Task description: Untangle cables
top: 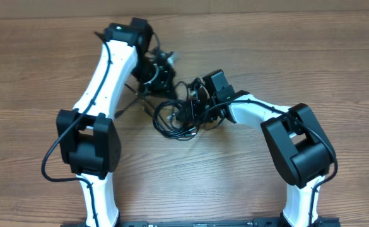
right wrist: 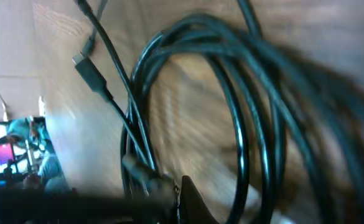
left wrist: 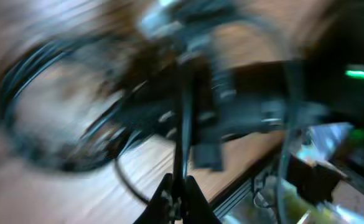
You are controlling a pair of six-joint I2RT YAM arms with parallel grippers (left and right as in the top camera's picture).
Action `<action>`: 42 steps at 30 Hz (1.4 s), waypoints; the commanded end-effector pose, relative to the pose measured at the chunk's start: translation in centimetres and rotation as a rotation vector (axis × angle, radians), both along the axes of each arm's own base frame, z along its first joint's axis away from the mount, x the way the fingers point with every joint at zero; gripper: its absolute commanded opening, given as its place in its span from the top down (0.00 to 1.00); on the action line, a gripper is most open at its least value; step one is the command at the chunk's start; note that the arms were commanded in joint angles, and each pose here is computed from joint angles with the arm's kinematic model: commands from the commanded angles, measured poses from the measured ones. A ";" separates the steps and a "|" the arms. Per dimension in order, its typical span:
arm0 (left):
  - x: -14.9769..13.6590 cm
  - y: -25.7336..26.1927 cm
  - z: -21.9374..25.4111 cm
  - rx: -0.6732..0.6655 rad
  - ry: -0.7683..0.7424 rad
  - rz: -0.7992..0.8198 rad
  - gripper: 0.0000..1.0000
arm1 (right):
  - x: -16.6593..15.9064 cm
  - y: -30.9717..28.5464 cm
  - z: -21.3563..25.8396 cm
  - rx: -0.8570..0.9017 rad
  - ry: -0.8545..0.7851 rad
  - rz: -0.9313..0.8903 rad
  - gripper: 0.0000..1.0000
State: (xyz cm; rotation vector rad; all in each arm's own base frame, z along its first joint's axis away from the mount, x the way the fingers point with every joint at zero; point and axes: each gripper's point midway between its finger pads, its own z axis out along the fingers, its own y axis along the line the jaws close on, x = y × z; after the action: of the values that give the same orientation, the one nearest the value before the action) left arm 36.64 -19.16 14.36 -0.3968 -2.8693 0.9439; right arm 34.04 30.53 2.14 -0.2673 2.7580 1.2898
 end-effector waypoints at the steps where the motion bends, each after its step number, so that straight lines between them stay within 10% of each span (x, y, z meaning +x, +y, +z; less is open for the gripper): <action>1: 0.3 -2.8 2.4 -0.183 -0.147 -0.139 0.96 | 1.1 -0.8 5.5 0.060 -0.130 0.028 0.96; 14: 5.9 -4.6 -1.6 0.057 -0.313 0.055 0.93 | 3.8 -9.3 2.3 -0.380 -0.046 -0.399 0.81; 22: 8.0 -0.7 -3.6 0.338 -0.357 0.243 0.31 | 2.6 -8.8 2.1 -0.372 -0.006 -0.368 0.68; 42: 5.1 13.3 -5.0 0.558 -0.027 0.575 0.00 | 0.4 -1.3 3.3 -0.274 -0.117 -0.200 0.63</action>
State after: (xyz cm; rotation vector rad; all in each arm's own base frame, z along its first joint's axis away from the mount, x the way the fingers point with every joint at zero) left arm 41.74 -8.51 8.79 0.3067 -3.1689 0.1231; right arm 35.34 26.53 4.47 0.0255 2.8039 0.7680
